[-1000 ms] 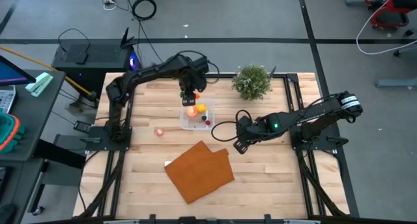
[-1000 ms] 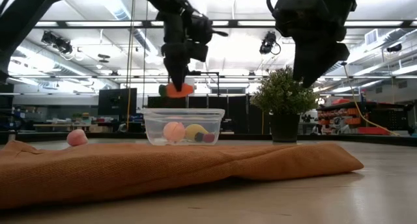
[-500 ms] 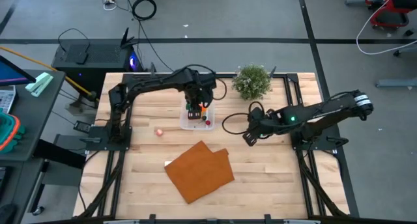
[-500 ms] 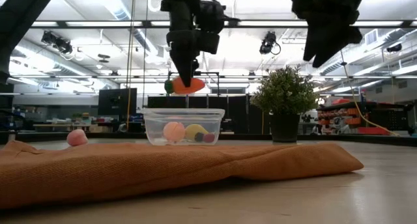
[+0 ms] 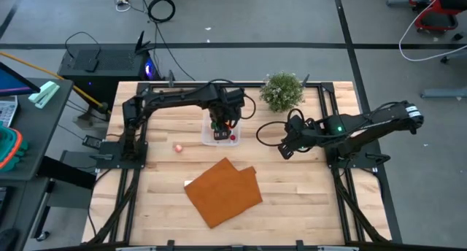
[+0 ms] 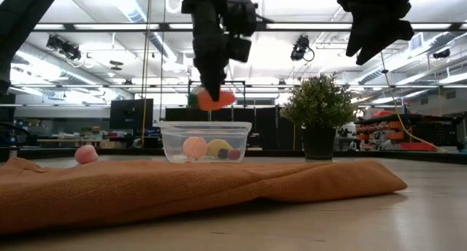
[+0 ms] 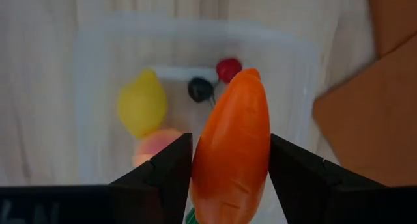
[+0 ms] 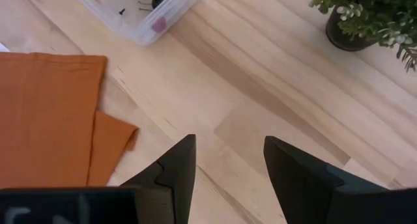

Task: Pick and placing Produce into tupperware
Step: Put the orange carrot into the transparent bin, then put the pink peach into the transparent bin

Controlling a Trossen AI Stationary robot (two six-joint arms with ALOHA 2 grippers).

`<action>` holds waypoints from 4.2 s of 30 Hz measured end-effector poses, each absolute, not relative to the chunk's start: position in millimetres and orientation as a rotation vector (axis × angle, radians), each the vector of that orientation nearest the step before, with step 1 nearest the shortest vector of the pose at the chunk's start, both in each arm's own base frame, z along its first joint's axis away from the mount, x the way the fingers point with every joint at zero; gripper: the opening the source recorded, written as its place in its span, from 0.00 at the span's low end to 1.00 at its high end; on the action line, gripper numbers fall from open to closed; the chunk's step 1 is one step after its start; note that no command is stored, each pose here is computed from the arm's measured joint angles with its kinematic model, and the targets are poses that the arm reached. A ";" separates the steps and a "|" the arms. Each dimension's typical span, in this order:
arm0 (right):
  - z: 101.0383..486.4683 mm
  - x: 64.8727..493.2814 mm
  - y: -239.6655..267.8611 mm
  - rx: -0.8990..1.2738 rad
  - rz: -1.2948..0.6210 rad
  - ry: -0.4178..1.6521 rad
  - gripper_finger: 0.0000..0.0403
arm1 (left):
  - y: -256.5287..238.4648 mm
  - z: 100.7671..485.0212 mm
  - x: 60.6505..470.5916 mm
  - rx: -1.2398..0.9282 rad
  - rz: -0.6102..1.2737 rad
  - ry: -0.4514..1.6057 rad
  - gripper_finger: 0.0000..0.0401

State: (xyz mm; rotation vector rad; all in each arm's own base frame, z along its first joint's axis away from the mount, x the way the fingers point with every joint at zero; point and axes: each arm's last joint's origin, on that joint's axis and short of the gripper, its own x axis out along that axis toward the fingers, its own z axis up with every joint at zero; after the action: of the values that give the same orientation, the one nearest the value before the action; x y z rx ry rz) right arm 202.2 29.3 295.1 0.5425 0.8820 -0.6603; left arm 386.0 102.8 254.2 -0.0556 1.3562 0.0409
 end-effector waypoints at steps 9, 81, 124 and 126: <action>295.1 202.2 29.4 0.542 -0.660 0.882 0.38 | 99.3 209.1 374.2 -0.077 0.029 1.450 0.48; 295.1 203.2 29.5 0.552 -0.661 0.873 0.38 | 110.1 173.5 373.1 -0.093 -0.036 1.365 0.56; 295.5 203.6 29.6 0.505 -0.636 0.880 0.38 | 78.2 319.7 297.2 -0.165 0.179 1.018 0.52; 295.5 203.7 29.7 0.501 -0.634 0.881 0.38 | 74.2 316.0 288.6 -0.179 0.188 0.987 0.51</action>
State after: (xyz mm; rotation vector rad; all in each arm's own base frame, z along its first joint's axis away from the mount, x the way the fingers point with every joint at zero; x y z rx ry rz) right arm 203.7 29.7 295.5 0.5005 0.8809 -0.6338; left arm 288.6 74.2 316.0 -0.1793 0.9868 0.1876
